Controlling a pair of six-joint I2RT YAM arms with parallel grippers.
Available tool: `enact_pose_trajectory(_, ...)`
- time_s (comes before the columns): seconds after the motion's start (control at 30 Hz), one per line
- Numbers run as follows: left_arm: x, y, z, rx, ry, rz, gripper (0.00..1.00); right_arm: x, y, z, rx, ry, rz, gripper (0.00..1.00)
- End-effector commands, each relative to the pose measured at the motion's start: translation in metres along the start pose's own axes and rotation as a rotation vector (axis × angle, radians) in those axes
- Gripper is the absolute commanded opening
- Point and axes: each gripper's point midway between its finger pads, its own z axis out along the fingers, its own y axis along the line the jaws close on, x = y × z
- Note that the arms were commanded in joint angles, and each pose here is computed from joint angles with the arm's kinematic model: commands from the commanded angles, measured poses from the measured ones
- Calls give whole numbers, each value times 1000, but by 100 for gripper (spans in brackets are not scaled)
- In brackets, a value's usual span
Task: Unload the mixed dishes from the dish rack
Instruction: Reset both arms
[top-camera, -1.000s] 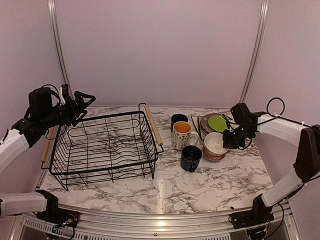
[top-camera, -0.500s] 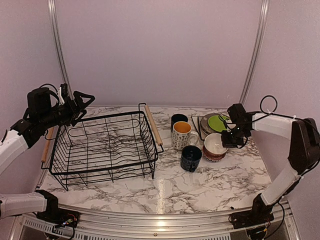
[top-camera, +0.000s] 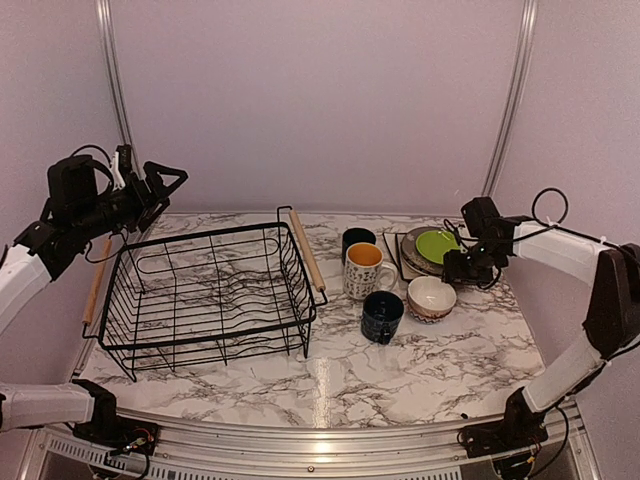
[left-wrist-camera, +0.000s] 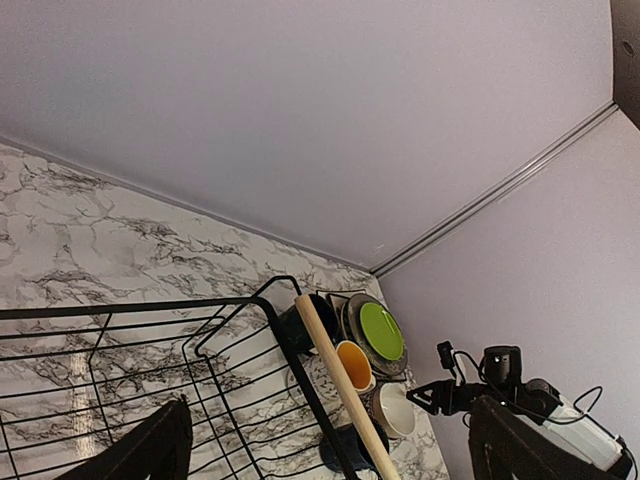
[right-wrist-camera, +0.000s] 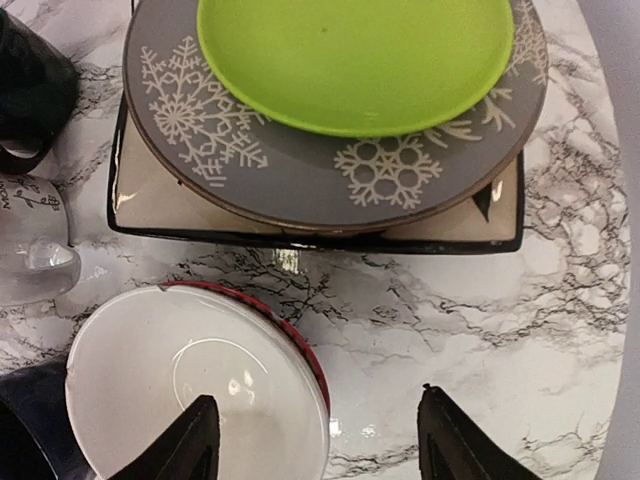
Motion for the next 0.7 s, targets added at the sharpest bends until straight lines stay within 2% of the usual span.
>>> enact_pose_trajectory(0.0,-22,-10,-9,-43,-46,101,99,-46,-15,-72,64,-220,55,72)
enact_pose_trajectory(0.13,-51,-26,-30,-80,-146,212,99,-78,-29,-158,97,-433,139,84)
enact_pose_trajectory(0.23,-76,-42,-56,-106,-254,304,99,-91,-33,-234,75,-631,113,84)
enact_pose_trajectory(0.37,-105,-70,-106,-95,-441,388,99,-86,-20,-341,-81,-968,23,85)
enact_pose_trajectory(0.4,-110,-75,-119,-100,-489,407,99,-80,-16,-365,-126,-1053,-3,89)
enact_pose_trajectory(0.43,-113,-79,-130,-98,-523,422,99,-72,-12,-387,-176,-1131,-31,97)
enact_pose_trajectory(0.47,-116,-83,-140,-95,-556,435,99,-64,-11,-407,-207,-1207,-43,98)
enact_pose_trajectory(0.57,-121,-88,-167,-113,-636,462,99,-41,-12,-451,-265,-1371,-60,99)
enact_pose_trajectory(0.67,-124,-92,-184,-116,-691,470,99,-30,-24,-468,-243,-1435,-20,98)
